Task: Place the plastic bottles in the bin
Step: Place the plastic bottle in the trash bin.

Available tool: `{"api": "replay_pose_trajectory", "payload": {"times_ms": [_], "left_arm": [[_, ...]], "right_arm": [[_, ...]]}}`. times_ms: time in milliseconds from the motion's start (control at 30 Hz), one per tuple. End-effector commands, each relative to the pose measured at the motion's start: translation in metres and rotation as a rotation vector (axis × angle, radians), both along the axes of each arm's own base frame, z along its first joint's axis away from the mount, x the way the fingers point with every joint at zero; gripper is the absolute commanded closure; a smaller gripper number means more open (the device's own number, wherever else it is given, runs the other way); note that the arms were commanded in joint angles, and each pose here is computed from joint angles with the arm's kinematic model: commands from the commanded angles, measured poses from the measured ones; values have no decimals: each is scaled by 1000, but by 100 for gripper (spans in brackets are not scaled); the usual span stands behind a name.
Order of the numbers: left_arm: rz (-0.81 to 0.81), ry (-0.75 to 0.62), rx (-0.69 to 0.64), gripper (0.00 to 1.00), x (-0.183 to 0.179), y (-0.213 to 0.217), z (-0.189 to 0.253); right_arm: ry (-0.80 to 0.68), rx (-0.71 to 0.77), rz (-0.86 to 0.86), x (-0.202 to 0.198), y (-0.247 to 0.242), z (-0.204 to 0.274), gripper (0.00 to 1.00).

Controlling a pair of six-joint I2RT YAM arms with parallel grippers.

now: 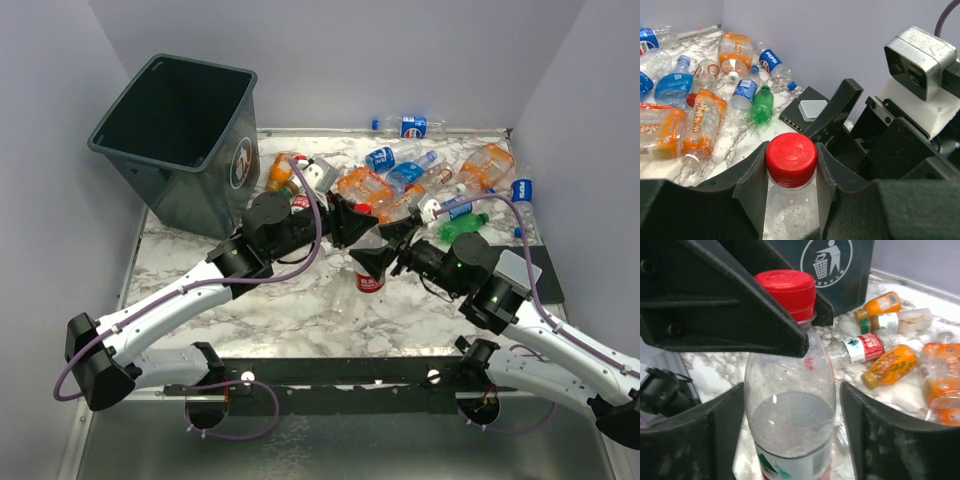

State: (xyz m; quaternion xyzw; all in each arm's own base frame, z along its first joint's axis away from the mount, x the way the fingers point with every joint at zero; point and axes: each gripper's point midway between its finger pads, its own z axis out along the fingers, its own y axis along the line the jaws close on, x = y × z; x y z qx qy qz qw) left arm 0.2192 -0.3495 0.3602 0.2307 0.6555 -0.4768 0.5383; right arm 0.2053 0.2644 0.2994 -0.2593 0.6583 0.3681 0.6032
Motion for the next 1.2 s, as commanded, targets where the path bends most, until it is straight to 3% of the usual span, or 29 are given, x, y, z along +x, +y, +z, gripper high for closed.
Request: {"api": "replay_pose_trajectory", "payload": {"times_ms": [0, 33, 67, 200, 333, 433, 533, 667, 767, 933, 1067, 1167], "left_arm": [[3, -15, -4, 100, 0, 0, 5], [16, -21, -4, 100, 1, 2, 6], [36, -30, -4, 100, 3, 5, 7], [197, -100, 26, 100, 24, 29, 24], [435, -238, 80, 100, 51, 69, 72], [673, -347, 120, 100, 71, 111, 120], [890, -432, 208, 100, 84, 150, 157], [1160, -505, 241, 100, 94, 195, 194], [1245, -517, 218, 100, 109, 215, 222], [1426, -423, 232, 100, 175, 271, 217], [1482, -415, 121, 100, 191, 292, 216], [1515, -403, 117, 100, 200, 296, 204]], "right_arm": [[31, 7, -21, 3, 1, 0, 10], [44, 8, -17, 3, 3, 0, 1], [58, 13, -9, 1, 4, 1, 0], [104, 31, 2, -3, 5, 16, 0], [138, 66, -52, -6, -9, 39, 0], [134, 147, -151, -3, -31, 56, 0], [159, 253, -366, 14, -66, 52, 0], [201, 189, -493, 25, -83, 15, 0], [263, 115, -493, 24, -79, -15, 0], [318, 127, -375, 9, -62, -43, 0], [349, 128, -337, 1, -58, -55, 0], [370, 106, -331, -2, -59, -66, 0]]}}
